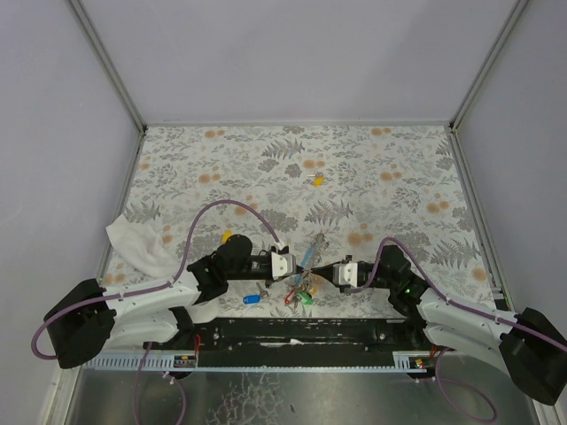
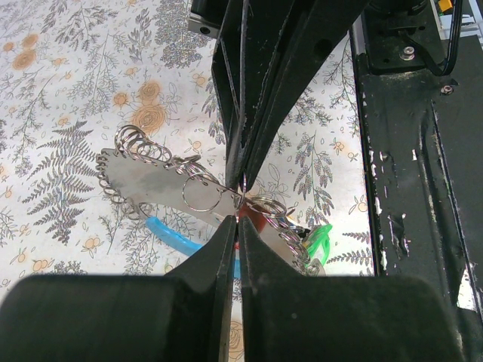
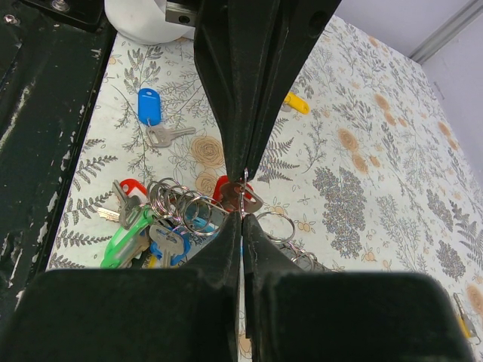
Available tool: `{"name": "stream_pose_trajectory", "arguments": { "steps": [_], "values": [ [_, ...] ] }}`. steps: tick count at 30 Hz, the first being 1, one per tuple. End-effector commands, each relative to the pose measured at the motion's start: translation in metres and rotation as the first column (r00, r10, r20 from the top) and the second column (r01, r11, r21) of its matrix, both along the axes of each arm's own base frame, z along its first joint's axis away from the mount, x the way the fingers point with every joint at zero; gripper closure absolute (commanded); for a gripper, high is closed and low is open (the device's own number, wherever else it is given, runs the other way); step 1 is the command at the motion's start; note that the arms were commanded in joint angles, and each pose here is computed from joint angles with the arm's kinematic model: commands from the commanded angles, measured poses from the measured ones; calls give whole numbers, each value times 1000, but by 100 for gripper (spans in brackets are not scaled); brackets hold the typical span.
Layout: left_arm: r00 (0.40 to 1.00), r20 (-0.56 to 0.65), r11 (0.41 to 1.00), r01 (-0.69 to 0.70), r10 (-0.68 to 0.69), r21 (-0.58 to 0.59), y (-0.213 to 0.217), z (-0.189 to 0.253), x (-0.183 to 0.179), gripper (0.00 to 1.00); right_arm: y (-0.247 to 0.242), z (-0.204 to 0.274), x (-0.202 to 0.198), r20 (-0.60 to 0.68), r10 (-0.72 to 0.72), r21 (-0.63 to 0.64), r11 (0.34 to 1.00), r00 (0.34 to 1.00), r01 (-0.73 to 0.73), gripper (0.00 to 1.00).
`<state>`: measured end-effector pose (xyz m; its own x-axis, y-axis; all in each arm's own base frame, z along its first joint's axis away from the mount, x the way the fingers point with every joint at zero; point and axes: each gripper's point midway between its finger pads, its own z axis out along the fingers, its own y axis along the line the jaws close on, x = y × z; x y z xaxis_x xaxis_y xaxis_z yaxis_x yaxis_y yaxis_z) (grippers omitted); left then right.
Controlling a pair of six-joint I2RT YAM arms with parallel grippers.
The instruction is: Put the keys on the keyring
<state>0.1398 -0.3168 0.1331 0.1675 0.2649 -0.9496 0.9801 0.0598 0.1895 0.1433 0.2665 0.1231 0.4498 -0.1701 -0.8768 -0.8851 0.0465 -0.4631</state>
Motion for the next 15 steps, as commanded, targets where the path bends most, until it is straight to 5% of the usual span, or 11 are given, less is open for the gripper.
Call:
{"name": "stream_pose_trajectory", "arguments": {
  "steps": [1, 15],
  "values": [
    [999, 39, 998, 30, -28, -52, -9, 19, 0, 100, 7, 36, 11, 73, -26, 85, 996, 997, 20, 100],
    [998, 40, 997, 41, -38, -63, -11, 22, -1, 100, 7, 37, 11, 69, -21, 85, 996, 997, 15, 100]
  ]
}}
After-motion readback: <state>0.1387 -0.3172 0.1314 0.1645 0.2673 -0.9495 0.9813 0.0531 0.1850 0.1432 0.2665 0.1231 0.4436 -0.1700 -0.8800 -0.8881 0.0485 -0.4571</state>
